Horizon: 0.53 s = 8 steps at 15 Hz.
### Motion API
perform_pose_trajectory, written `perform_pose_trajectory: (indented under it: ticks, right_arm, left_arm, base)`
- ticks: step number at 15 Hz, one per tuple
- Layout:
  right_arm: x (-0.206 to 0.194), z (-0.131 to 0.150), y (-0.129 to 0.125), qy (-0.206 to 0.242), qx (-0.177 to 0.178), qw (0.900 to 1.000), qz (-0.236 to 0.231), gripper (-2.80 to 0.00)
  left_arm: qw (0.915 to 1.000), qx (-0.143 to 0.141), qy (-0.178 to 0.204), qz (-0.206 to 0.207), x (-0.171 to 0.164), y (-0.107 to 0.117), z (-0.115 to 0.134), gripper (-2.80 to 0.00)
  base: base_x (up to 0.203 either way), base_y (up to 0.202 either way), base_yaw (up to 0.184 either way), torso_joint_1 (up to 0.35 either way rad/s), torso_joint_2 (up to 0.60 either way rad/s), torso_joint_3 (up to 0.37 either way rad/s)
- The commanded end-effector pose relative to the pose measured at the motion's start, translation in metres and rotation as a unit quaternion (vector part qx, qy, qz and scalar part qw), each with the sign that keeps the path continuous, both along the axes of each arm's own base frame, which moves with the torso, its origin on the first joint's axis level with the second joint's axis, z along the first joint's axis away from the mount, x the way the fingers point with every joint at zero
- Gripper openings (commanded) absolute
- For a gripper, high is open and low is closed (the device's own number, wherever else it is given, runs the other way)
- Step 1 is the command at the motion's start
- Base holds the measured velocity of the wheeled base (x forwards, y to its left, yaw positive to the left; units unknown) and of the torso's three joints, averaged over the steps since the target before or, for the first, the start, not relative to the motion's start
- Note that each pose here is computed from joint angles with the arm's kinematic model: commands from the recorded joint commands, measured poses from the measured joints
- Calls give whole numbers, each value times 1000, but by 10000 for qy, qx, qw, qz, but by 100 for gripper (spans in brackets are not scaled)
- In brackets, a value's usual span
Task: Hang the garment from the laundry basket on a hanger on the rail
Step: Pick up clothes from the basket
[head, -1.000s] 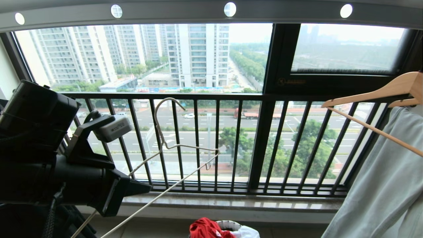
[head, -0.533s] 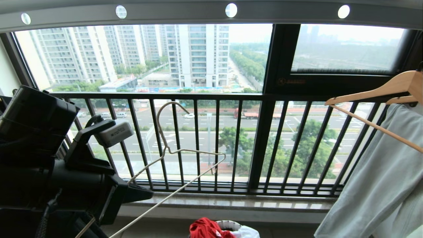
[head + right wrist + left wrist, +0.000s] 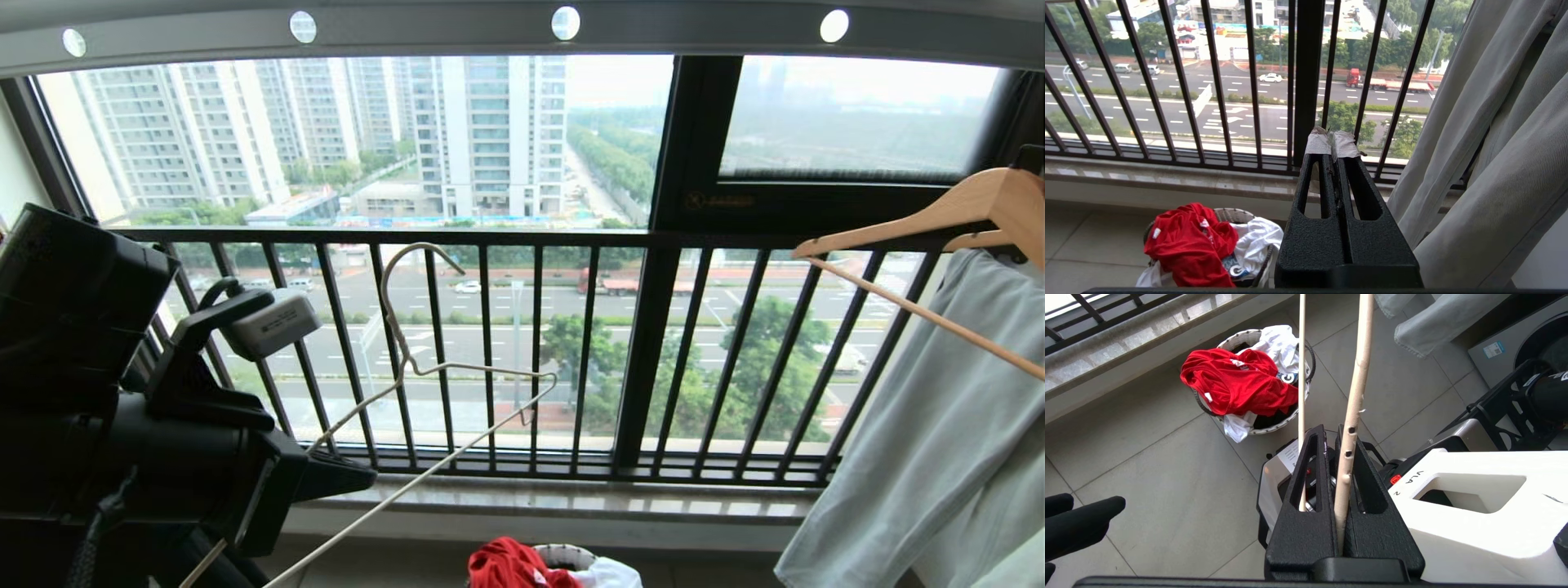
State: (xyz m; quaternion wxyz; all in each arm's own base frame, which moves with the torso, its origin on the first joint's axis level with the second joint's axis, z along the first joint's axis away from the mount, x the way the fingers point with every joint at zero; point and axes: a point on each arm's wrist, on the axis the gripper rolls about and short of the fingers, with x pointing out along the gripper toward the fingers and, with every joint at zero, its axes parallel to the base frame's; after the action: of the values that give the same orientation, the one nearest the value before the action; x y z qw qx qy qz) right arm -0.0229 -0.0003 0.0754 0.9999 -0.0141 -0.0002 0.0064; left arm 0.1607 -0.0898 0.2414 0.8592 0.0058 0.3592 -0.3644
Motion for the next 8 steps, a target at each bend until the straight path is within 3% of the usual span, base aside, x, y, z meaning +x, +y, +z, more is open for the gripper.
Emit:
perform_pose_trajectory:
  ticks: [1,8]
  right_arm:
    - [0,0,0,2,-4,10000,3,-280]
    - [0,0,0,-4,157,9999,5,-280]
  left_arm:
    - [10000,-40,-54,-7,-3,2,3,-280]
    - [10000,-26,-51,-6,-3,2,2,-280]
  base:
    - [0,0,0,-139,291,149]
    - [0,0,0,-144,311,165]
